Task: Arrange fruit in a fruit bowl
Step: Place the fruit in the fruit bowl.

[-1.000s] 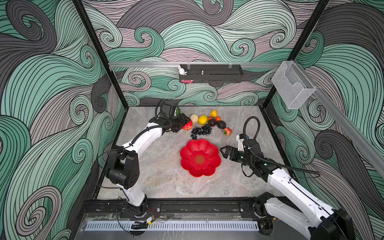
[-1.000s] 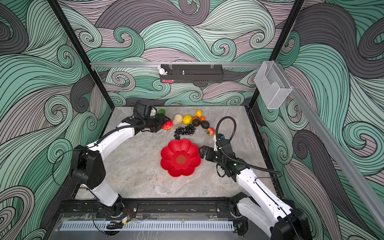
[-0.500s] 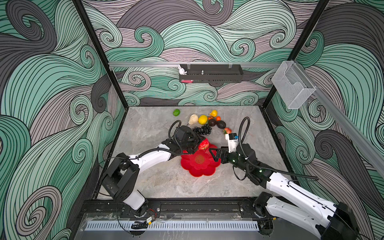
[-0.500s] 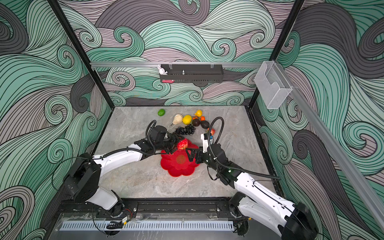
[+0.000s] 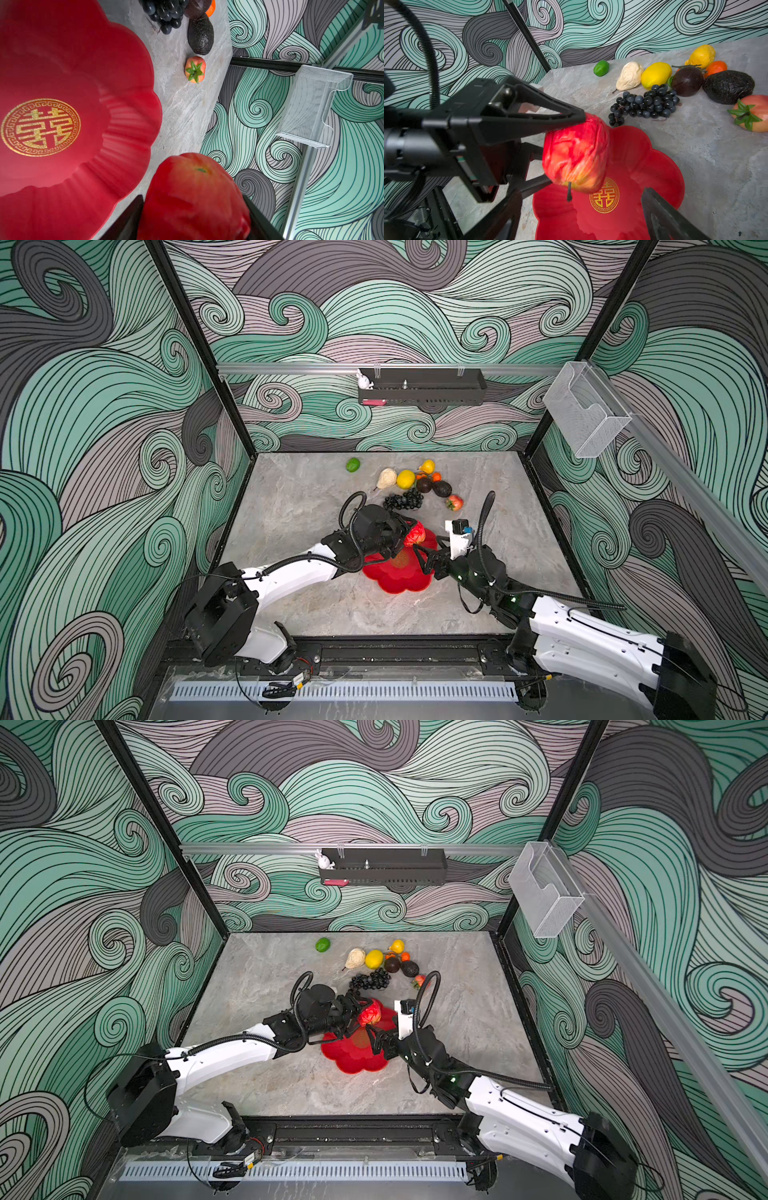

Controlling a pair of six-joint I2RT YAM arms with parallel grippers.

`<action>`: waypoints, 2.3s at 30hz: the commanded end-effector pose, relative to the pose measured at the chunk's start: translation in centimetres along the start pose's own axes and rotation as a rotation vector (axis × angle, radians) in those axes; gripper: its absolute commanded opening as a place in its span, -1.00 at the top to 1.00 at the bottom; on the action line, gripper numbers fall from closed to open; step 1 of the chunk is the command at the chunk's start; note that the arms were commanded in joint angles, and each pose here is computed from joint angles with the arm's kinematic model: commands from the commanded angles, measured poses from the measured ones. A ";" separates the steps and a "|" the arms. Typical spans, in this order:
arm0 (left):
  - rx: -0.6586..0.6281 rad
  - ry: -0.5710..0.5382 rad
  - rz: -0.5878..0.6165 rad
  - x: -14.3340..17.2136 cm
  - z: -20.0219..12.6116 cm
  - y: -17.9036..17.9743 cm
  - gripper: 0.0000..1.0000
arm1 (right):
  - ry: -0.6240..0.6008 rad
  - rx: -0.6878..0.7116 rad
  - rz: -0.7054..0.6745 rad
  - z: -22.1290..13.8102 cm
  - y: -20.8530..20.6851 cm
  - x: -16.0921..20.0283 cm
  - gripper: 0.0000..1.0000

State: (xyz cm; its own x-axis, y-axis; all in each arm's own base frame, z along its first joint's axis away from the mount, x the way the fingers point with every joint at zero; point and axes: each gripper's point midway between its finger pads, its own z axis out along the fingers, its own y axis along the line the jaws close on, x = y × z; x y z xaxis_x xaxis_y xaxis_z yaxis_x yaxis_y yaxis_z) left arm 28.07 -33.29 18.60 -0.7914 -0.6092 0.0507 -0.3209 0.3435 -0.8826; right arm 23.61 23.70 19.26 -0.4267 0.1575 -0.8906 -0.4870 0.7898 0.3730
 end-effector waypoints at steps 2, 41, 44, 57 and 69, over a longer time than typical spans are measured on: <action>0.057 -0.010 -0.009 0.8 -0.5 -1.8 -0.34 | -0.062 0.024 -0.016 0.5 0.0 -0.8 -0.77; -0.185 -0.671 0.662 -9.0 -16.3 -0.9 -0.97 | 0.273 0.100 -0.200 -1.2 -1.0 1.1 0.02; -0.273 -0.765 0.775 -10.4 -18.5 0.5 -0.97 | 0.431 0.064 -0.223 -0.6 -0.1 2.3 0.06; -0.376 -0.949 0.827 -13.0 -19.9 7.2 -0.97 | 0.904 0.101 -0.264 1.5 0.8 5.3 0.07; -0.448 -0.952 0.853 -13.6 -18.6 9.0 -0.97 | 1.113 0.138 -0.292 3.6 -0.4 7.6 0.05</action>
State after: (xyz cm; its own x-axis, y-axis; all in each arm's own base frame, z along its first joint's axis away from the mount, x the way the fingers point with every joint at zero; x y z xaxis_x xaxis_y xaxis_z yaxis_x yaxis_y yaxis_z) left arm 25.94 -9.33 18.02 -0.2614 -0.2765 -0.9248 -0.1653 0.9568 -0.2393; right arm 23.92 27.04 11.49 -0.7829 -0.5728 -0.2429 -0.6056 0.7910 0.0866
